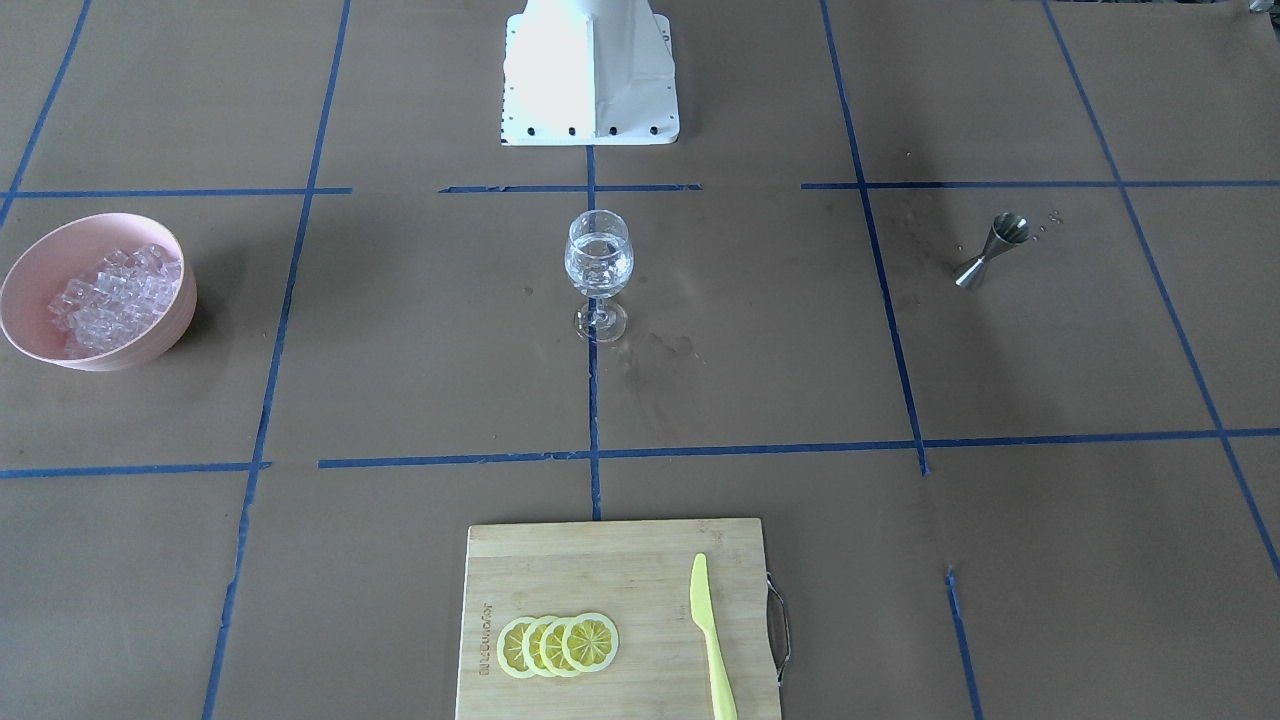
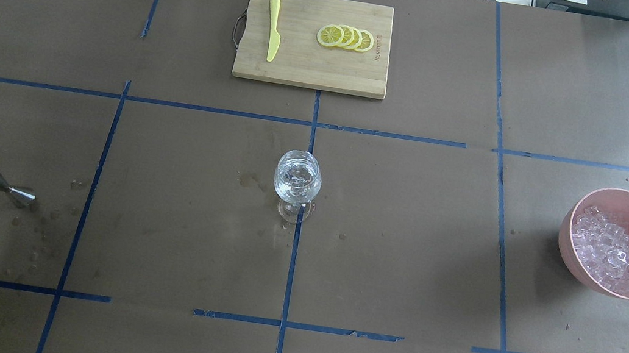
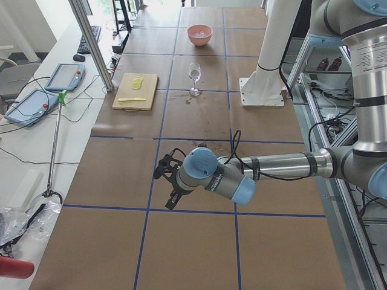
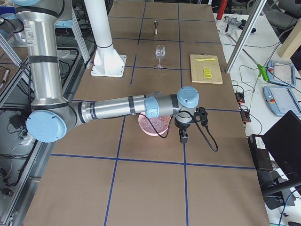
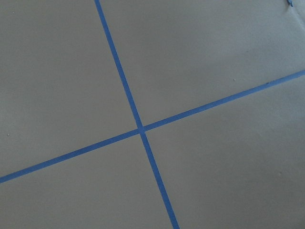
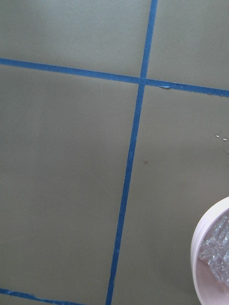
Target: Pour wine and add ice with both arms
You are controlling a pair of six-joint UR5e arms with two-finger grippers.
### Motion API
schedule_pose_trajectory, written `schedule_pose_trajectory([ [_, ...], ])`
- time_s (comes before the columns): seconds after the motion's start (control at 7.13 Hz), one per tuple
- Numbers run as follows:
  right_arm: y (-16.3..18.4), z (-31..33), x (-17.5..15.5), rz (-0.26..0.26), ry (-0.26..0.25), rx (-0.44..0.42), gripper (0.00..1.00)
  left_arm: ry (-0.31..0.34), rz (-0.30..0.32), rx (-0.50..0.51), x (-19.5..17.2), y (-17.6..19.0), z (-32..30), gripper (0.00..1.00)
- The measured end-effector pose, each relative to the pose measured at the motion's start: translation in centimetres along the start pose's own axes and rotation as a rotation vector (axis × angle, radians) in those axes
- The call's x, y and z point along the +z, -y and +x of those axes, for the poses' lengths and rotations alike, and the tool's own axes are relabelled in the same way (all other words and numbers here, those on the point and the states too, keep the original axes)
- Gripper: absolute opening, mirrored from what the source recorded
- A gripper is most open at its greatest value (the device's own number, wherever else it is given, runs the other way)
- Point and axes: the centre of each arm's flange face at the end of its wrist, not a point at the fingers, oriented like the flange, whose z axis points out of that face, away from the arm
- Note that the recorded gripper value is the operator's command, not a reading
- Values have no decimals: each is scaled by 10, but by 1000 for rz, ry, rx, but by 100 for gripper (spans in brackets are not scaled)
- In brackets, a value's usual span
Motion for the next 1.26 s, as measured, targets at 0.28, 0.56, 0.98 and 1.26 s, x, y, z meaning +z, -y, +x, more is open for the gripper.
schedule_pose_trajectory([
  [0.28, 0, 3, 2, -2, 0, 6, 100, 9, -19, 18, 9, -6, 3, 100],
  [0.56, 0, 10, 10, -16, 0, 26, 100, 15, -30, 20, 12, -10, 5, 100],
  [0.98, -1, 15, 25, -26, 7, 12, 100, 21, -42, 10, 15, -19, 4, 100],
  [1.26, -14, 21, 30, -4, 0, -20, 100, 74, -61, -4, 18, -27, -5, 100],
])
